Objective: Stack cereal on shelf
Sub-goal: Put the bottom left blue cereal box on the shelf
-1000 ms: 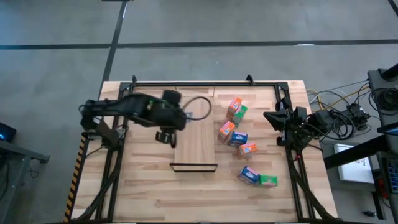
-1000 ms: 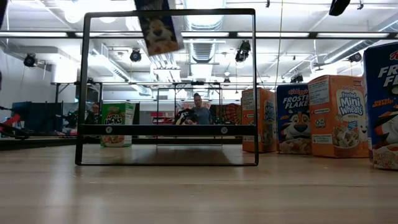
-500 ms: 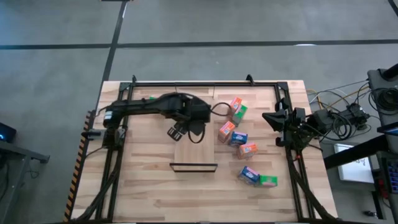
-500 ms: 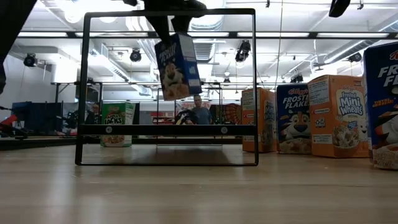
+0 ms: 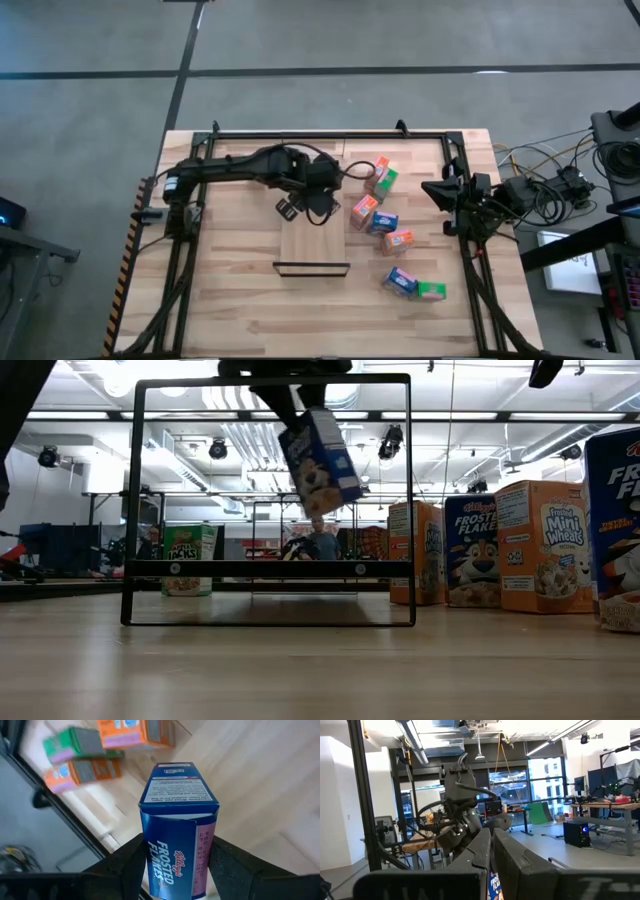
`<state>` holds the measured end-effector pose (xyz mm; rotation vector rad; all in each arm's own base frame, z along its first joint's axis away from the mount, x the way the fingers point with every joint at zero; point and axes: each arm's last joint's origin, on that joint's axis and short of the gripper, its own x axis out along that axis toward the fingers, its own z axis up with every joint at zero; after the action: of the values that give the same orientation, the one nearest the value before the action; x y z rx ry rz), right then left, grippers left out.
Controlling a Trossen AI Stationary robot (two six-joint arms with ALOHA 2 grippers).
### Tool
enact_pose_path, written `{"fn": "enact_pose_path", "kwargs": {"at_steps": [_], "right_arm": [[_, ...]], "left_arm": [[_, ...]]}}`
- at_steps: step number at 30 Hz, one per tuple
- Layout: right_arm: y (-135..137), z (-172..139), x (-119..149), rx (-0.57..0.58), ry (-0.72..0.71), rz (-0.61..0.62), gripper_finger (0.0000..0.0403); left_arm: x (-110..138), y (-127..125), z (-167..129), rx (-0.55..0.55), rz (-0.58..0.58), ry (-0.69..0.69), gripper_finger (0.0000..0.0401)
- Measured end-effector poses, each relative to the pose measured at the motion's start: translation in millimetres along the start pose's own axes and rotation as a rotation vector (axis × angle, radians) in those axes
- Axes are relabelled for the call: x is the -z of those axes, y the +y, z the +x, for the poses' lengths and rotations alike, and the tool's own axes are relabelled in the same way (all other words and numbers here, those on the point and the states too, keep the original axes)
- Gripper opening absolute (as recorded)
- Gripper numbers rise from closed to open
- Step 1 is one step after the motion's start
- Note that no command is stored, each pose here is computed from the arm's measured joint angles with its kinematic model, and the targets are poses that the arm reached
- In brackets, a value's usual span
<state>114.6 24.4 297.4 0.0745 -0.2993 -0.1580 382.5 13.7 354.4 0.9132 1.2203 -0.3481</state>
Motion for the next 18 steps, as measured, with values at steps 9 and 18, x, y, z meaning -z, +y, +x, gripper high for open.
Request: {"fn": "enact_pose_path", "kwargs": {"at_steps": [9,18], "right_arm": [[0.2,0.3,1.2,0.000,0.010,-0.005,0.0012],[0.2,0.2,1.0,-0.001,0.009,-0.004,0.0012]], "left_arm": [[10.5,-6.4,38.0,0.061,0.033,0.088,0.0180],[13.0,-12.4,59.6,0.058,0.077,0.132,0.0185]]}}
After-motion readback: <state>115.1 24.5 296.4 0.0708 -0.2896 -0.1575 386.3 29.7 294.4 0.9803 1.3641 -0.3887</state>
